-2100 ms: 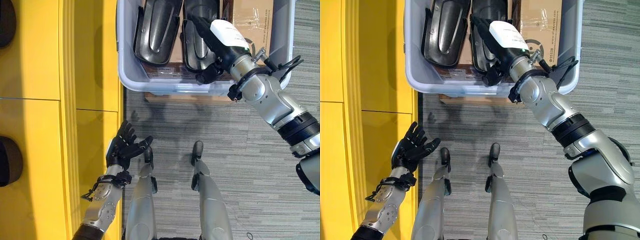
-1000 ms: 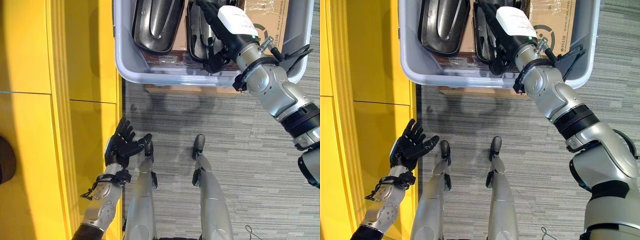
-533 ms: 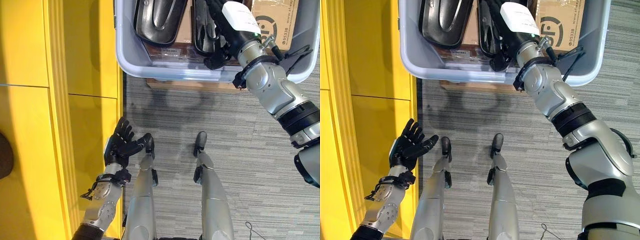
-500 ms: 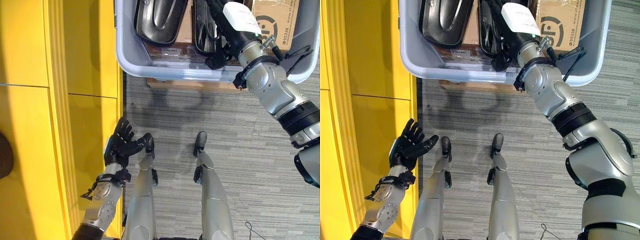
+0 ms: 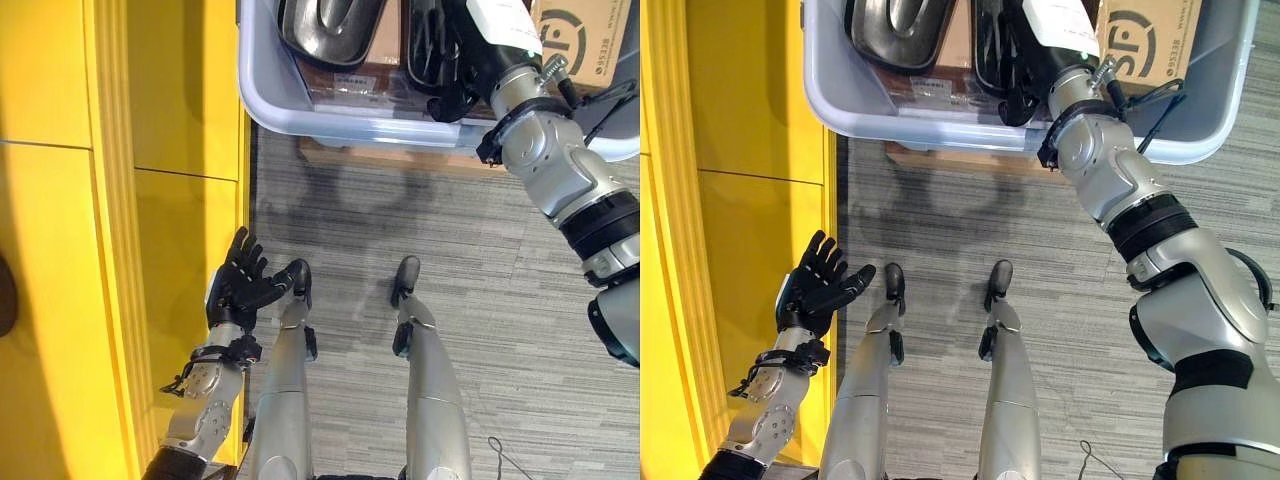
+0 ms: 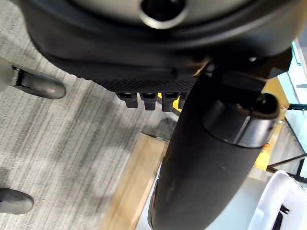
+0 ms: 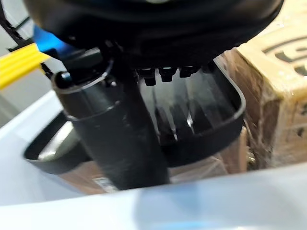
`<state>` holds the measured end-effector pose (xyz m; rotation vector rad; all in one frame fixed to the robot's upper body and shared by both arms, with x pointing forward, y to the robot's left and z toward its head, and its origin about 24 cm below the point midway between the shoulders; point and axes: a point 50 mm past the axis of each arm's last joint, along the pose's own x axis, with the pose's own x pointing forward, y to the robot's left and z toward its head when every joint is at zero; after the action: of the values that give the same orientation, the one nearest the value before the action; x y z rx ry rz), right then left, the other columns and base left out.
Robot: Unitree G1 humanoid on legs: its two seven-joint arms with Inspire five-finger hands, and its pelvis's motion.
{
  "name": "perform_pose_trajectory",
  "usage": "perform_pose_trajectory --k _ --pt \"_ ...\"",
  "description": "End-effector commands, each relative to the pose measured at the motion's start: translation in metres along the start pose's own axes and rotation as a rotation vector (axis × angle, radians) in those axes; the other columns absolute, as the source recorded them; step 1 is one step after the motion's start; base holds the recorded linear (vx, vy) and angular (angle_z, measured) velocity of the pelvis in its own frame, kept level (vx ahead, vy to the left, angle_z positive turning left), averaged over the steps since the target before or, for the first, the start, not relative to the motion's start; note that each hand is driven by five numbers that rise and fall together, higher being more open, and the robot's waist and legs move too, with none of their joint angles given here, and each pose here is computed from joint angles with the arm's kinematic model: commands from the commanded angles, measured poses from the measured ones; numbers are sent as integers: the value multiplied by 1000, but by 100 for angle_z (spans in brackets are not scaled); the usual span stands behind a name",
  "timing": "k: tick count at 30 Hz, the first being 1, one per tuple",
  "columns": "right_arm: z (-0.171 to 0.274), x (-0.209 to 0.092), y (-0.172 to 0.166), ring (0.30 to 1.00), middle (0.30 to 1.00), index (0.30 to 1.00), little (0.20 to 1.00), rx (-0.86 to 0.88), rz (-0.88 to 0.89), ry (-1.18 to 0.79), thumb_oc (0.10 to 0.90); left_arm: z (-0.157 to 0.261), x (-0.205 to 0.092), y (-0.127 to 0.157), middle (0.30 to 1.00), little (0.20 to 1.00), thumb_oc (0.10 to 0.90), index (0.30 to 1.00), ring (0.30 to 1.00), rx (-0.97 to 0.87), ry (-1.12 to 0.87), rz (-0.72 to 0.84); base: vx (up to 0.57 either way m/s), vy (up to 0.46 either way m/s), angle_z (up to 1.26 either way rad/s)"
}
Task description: Move parts from the plastic box to the shelf.
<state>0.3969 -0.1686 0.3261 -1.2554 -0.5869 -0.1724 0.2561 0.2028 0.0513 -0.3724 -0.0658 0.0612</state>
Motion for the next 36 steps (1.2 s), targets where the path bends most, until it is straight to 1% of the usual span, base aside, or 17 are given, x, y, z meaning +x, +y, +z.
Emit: perform_pose_trajectory --k 1,11,12,14,16,17,18,19,20,27,31,36 --pt "21 14 -46 1000 1000 1000 1000 -59 -158 -95 900 30 -6 -8 1000 1000 900 1000 1000 -11 -148 -59 0 0 0" --pt "10 14 -25 1000 1000 1000 1000 -97 -79 -34 900 29 -4 -10 1000 1000 900 1000 1000 -18 -150 -60 1 1 1" --pt "5 14 -17 1000 1000 1000 1000 -98 -54 -10 900 29 -4 -11 1000 1000 900 1000 1000 -17 -149 -63 0 0 0" --pt "4 14 -14 1000 1000 1000 1000 -98 -42 1 900 29 -4 -11 1000 1000 900 1000 1000 -18 -150 -63 0 0 0" --pt "0 12 -3 1000 1000 1000 1000 -99 -6 27 900 28 -3 -12 1000 1000 900 1000 1000 -17 -149 -66 2 2 4" --pt "0 13 -1 745 745 745 745 -99 3 31 718 29 -2 -12 1000 1000 900 1000 1000 -17 -151 -66 2 2 5" --pt "0 13 -1 602 602 602 602 -99 3 31 616 29 -2 -12 1000 1000 900 1000 1000 -17 -151 -66 0 0 3" --pt "-1 12 2 349 349 349 349 -101 11 38 435 29 -2 -12 1000 1000 900 1000 1000 -16 -150 -66 -3 0 3" --pt "-2 11 7 300 300 300 300 -96 25 45 400 29 -1 -13 1000 1000 900 1000 1000 -18 -152 -70 0 0 0" --pt "-6 9 17 300 300 300 300 -103 42 70 400 27 1 -17 1000 1000 900 1000 1000 -15 -147 -78 0 0 0" --pt "-3 8 22 300 300 300 300 -56 38 75 400 25 3 -18 1000 1000 900 1000 1000 -16 -140 -78 0 0 0" --pt "3 8 22 300 300 300 300 -37 26 53 400 23 4 -22 1000 1000 900 1000 1000 -19 -123 -100 -7 -7 1"
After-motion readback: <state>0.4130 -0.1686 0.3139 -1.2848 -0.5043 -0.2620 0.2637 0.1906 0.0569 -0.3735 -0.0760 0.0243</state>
